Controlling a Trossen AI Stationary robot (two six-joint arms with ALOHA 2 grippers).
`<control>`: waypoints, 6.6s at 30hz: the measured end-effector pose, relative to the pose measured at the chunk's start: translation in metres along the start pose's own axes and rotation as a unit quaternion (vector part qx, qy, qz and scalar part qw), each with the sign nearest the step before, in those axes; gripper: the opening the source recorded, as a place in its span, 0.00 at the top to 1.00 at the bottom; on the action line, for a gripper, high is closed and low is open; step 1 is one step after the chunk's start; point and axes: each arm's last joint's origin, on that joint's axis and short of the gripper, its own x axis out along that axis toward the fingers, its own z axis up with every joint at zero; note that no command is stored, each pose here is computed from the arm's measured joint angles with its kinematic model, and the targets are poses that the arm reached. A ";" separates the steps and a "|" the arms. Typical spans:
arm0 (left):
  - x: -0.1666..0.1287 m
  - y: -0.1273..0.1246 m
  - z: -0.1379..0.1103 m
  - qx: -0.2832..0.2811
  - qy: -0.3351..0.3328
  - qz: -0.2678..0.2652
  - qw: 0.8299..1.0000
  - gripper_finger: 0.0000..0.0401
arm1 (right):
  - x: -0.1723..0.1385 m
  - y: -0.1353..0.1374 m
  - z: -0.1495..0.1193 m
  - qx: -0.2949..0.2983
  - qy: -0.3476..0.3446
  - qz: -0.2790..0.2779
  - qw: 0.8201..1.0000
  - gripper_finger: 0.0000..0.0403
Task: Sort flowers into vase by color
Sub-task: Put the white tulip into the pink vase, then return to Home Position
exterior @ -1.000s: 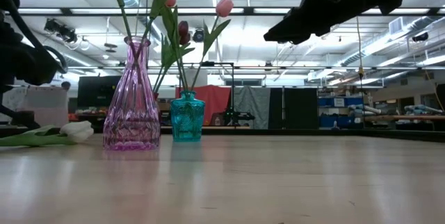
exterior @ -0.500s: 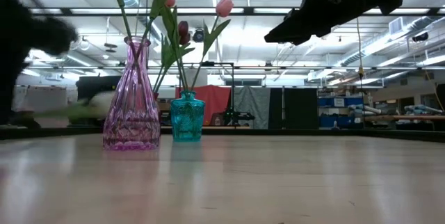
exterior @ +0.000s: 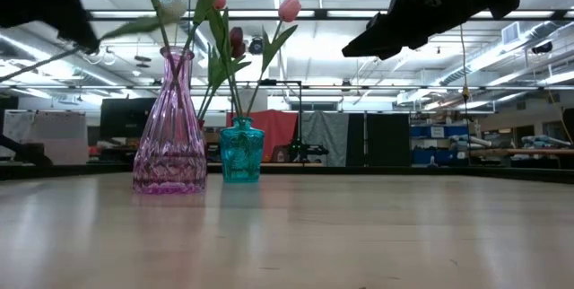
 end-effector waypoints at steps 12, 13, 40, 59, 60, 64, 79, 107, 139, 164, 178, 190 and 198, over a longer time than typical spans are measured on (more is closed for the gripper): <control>-0.022 -0.008 0.027 0.107 -0.185 -0.024 0.977 1.00 | 0.000 0.000 0.000 -0.002 -0.001 0.000 1.000 0.63; -0.026 -0.009 0.031 0.109 -0.200 -0.024 0.973 1.00 | 0.000 0.000 0.000 -0.002 -0.001 0.000 1.000 0.63; -0.055 -0.102 0.102 0.194 -0.320 -0.136 0.917 1.00 | 0.000 -0.001 0.007 -0.007 -0.037 0.003 0.999 0.63; -0.020 -0.117 0.066 0.236 -0.311 -0.125 0.912 1.00 | 0.000 0.000 0.004 -0.008 -0.022 0.009 1.000 0.63; -0.022 -0.117 0.063 0.235 -0.317 -0.117 0.911 1.00 | 0.000 0.000 0.004 -0.008 -0.021 0.009 1.000 0.63; -0.030 -0.116 0.057 0.233 -0.334 -0.098 0.908 1.00 | 0.000 0.000 0.004 -0.008 -0.022 0.008 1.000 0.63; -0.001 -0.104 0.035 0.199 -0.332 -0.080 0.918 1.00 | 0.000 0.000 0.005 -0.006 -0.025 0.008 1.000 0.63; -0.013 -0.085 0.041 0.195 -0.272 -0.074 0.939 0.66 | 0.000 0.000 0.004 -0.006 -0.022 0.011 1.000 0.63; -0.110 -0.093 0.114 0.276 -0.463 -0.156 0.828 0.66 | 0.076 0.032 0.089 -0.027 -0.241 0.025 0.970 0.64; -0.129 -0.050 0.122 0.342 -0.449 -0.171 0.807 0.66 | 0.112 0.013 0.169 -0.012 -0.200 -0.017 0.980 0.64; -0.134 -0.025 0.124 0.353 -0.419 -0.249 0.798 0.66 | 0.084 -0.001 0.207 -0.010 -0.226 -0.034 0.974 0.64; -0.099 0.008 0.091 0.333 -0.355 -0.323 0.812 0.66 | -0.032 0.000 0.183 0.052 -0.210 -0.055 0.975 0.69; -0.081 0.038 0.071 0.307 -0.362 -0.357 0.805 0.66 | -0.077 -0.001 0.121 0.110 -0.238 -0.049 0.964 0.70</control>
